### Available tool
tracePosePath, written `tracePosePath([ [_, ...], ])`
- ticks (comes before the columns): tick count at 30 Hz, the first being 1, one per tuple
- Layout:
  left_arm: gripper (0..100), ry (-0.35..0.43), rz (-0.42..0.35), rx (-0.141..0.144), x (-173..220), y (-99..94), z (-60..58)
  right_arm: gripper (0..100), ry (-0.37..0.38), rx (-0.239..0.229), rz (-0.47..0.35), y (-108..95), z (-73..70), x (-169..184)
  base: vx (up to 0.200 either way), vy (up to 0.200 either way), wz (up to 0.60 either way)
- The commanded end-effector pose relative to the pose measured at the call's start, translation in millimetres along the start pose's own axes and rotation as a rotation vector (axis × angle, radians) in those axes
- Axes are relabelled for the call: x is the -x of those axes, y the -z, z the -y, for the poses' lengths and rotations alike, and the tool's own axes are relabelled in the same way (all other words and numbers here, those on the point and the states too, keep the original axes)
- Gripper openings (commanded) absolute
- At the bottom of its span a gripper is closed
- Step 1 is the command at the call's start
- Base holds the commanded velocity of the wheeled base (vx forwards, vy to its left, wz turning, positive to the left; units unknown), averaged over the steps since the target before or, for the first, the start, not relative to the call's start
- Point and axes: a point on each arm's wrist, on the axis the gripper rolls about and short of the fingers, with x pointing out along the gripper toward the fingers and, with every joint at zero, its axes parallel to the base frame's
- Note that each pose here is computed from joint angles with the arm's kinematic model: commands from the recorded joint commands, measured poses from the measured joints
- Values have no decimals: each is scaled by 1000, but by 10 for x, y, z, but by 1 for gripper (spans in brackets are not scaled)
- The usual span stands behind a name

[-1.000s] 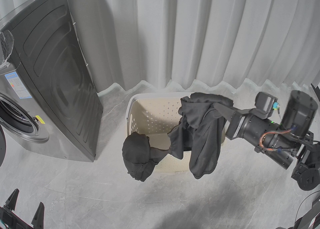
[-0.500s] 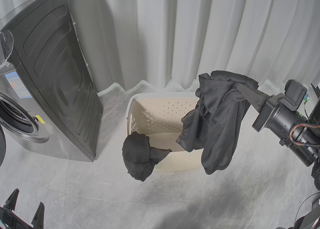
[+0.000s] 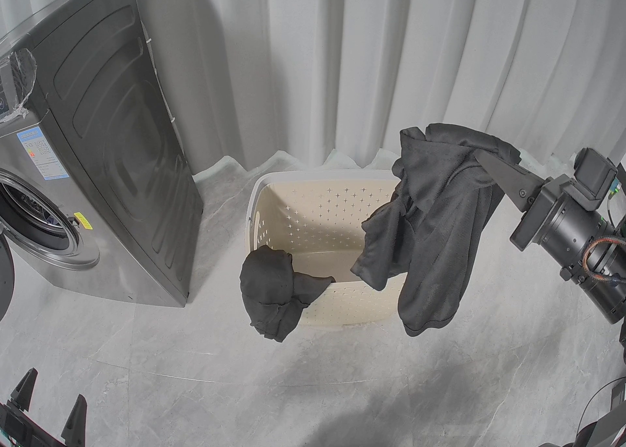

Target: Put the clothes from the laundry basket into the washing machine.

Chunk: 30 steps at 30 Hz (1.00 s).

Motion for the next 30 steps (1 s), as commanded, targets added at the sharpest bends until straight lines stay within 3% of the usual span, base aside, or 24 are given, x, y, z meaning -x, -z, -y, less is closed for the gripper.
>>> tracePosePath([
  [1,100,1,-2,2,-1,39,-1,0,-2,0,0,3,-2,2,0,200,0],
  [23,100,-1,-3,6,-1,40,-1,0,0,-3,0,15,2,-7,0,200,0],
  [30,100,-1,-3,6,-1,40,-1,0,-2,-3,-2,19,3,-5,0,0,0],
])
